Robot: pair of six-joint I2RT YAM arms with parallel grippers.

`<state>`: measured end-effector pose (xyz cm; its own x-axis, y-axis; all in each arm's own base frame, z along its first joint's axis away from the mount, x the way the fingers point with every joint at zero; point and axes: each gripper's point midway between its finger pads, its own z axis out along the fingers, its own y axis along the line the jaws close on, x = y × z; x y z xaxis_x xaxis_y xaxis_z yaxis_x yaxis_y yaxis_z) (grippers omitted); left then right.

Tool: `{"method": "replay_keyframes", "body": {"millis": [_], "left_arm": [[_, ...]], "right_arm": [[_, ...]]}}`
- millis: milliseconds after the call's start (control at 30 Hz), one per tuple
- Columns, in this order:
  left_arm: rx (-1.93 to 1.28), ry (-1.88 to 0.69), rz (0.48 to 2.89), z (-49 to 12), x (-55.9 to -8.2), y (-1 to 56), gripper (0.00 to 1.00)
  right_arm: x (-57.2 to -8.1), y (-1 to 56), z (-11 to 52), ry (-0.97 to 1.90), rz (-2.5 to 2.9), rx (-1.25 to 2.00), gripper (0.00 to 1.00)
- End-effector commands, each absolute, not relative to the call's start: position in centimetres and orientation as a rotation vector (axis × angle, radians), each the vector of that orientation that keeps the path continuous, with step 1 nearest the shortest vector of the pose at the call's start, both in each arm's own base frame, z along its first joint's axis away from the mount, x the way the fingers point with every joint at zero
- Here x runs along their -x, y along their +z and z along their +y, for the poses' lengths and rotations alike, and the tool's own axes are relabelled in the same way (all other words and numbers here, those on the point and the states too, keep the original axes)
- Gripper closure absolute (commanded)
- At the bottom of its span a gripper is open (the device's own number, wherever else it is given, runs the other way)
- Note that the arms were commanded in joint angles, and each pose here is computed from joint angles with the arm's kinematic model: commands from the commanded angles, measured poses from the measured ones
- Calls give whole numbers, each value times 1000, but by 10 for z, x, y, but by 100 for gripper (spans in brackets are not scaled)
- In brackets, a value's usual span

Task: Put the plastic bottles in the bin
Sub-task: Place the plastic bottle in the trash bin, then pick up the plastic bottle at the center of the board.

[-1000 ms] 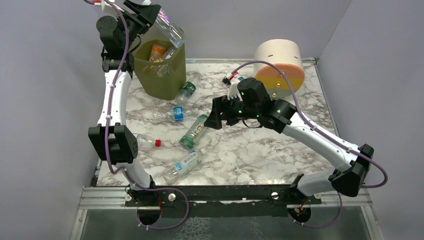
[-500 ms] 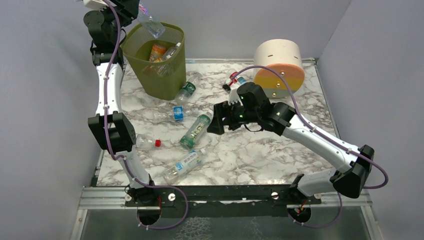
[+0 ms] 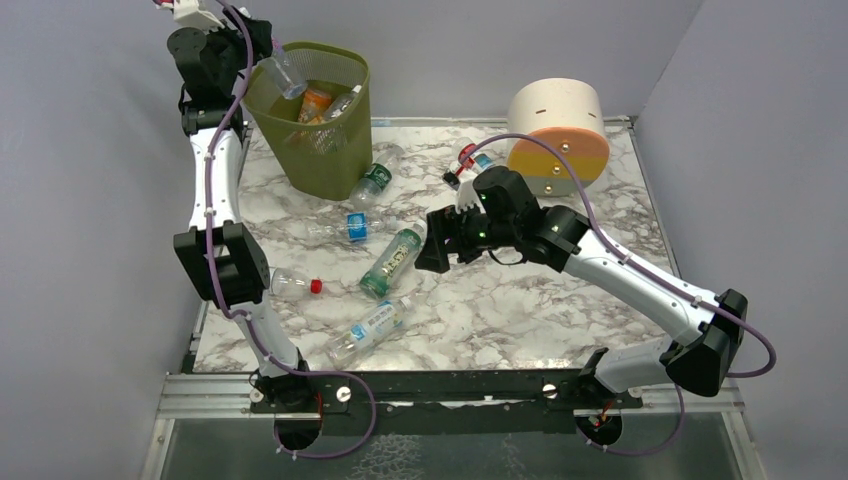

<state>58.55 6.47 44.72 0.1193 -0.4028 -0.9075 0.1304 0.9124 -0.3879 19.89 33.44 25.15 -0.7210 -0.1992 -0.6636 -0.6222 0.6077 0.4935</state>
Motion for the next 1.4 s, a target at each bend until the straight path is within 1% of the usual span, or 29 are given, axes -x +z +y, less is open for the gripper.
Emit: {"method": "replay_keyframes", "body": {"millis": [0, 33, 67, 300, 433, 567, 767, 900, 1067, 1233, 1333, 1367], "left_arm": [[209, -305, 1384, 72, -573, 464, 16], [207, -305, 1384, 71, -572, 465, 4], [206, -306, 1383, 71, -570, 467, 1], [203, -345, 1361, 61, -548, 499, 1], [228, -414, 1346, 49, -522, 519, 1], [245, -531, 1328, 29, -486, 537, 1], [259, -703, 1352, -6, -422, 538, 1], [274, -771, 1381, -27, -365, 524, 1], [310, -780, 1487, -42, -309, 487, 1], [368, -860, 1596, -59, -270, 432, 1], [398, -908, 1638, -66, -257, 401, 1], [403, -917, 1656, -68, -255, 390, 1]], "right_arm": [[-197, 252, 336, 1001, 2260, 687, 10], [-197, 252, 336, 1002, 2258, 688, 10], [-197, 252, 337, 1003, 2257, 687, 10], [-203, 255, 340, 1005, 2236, 679, 10], [-207, 259, 343, 1016, 2215, 675, 10], [-209, 261, 345, 1024, 2199, 682, 10], [-205, 278, 342, 1049, 2161, 692, 10], [-197, 279, 334, 1049, 2157, 705, 10], [-188, 263, 327, 1051, 2192, 720, 10], [-186, 242, 327, 1057, 2238, 705, 10], [-190, 238, 328, 1044, 2246, 681, 9], [-193, 237, 328, 1027, 2250, 670, 7]]}}
